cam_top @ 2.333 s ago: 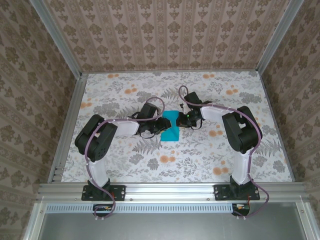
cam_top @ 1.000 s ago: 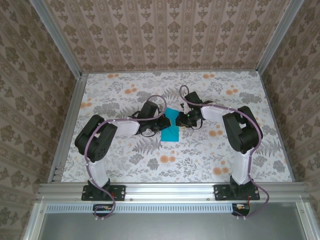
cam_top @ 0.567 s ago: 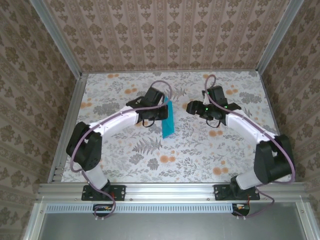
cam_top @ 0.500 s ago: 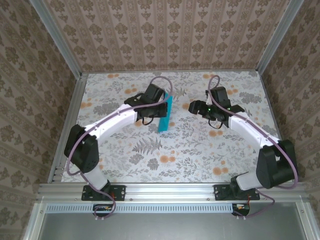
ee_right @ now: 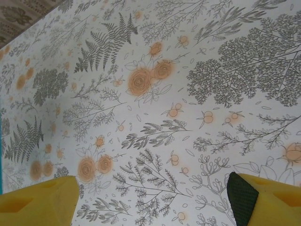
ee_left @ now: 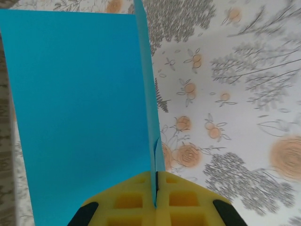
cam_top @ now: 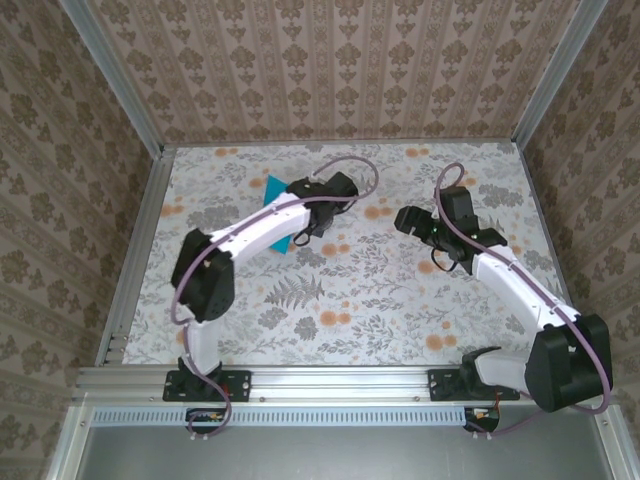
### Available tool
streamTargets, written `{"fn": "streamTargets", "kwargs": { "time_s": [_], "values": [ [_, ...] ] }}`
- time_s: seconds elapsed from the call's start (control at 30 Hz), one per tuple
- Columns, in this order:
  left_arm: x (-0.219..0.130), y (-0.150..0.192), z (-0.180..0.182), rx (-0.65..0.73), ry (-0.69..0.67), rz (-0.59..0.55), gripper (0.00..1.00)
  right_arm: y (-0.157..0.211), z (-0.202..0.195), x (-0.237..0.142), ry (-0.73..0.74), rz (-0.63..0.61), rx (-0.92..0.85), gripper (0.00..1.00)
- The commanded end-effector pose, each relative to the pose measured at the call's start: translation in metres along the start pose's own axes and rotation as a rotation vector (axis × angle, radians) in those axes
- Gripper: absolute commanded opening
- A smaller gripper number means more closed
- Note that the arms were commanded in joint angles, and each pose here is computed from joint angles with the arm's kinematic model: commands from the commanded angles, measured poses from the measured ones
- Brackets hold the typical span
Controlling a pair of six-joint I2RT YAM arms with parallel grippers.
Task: Fold a paper plane with a square sheet of paper (pick it up from the middle)
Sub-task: Turn over the paper at the center of the table.
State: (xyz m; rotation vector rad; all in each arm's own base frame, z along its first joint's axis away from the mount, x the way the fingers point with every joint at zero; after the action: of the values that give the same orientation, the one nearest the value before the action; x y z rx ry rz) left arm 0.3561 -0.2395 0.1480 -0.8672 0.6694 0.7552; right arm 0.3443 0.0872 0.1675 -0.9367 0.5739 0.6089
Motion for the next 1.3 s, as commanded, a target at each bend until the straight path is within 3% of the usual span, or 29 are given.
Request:
{"fn": "streamTargets", "kwargs": {
  "time_s": [0.0,0.23,0.57,0.73,0.87,1.07,1.27],
  "values": [
    [0.017,0.005,0.004,0.107,-0.163,0.033,0.03,0.001,-0.016,-0.007,0.059,-0.019,0.03,0.85],
    [0.056,0.008,-0.044,0.146,-0.13,0.066,0.04,-0.002,-0.026,-0.015,0.079,-0.044,0.049,0.86],
    [0.065,0.027,-0.108,0.14,0.053,0.119,0.12,-0.003,-0.033,-0.017,0.096,-0.046,0.069,0.86],
    [0.04,0.02,-0.117,0.12,0.157,0.1,0.29,-0.002,-0.035,-0.015,0.099,-0.035,0.073,0.85],
    [-0.002,0.008,-0.124,0.05,0.356,0.058,0.4,0.001,-0.035,-0.011,0.094,-0.017,0.07,0.86],
    [-0.06,-0.004,-0.114,-0.087,0.66,-0.014,0.46,0.01,-0.024,0.003,0.029,0.054,0.058,0.86],
    [-0.063,-0.008,-0.069,-0.305,0.831,-0.046,0.49,0.029,0.005,0.024,-0.121,0.179,0.062,0.85]
  ]
}}
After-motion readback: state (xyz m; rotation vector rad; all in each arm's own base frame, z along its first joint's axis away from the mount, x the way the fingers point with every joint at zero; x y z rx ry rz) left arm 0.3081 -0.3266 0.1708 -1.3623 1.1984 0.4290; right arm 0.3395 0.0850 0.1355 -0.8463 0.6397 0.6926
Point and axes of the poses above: each hand's point on the last joint's axis, 136 mm out from that joint toward the fingers, its own x axis out along the fingers, its own z axis along the line the jaws close on, y = z × x, the point moved 1 cm from there along -x, back along the fingers, and after that the axes turned 1 degree about x, right-handed, at the moved point
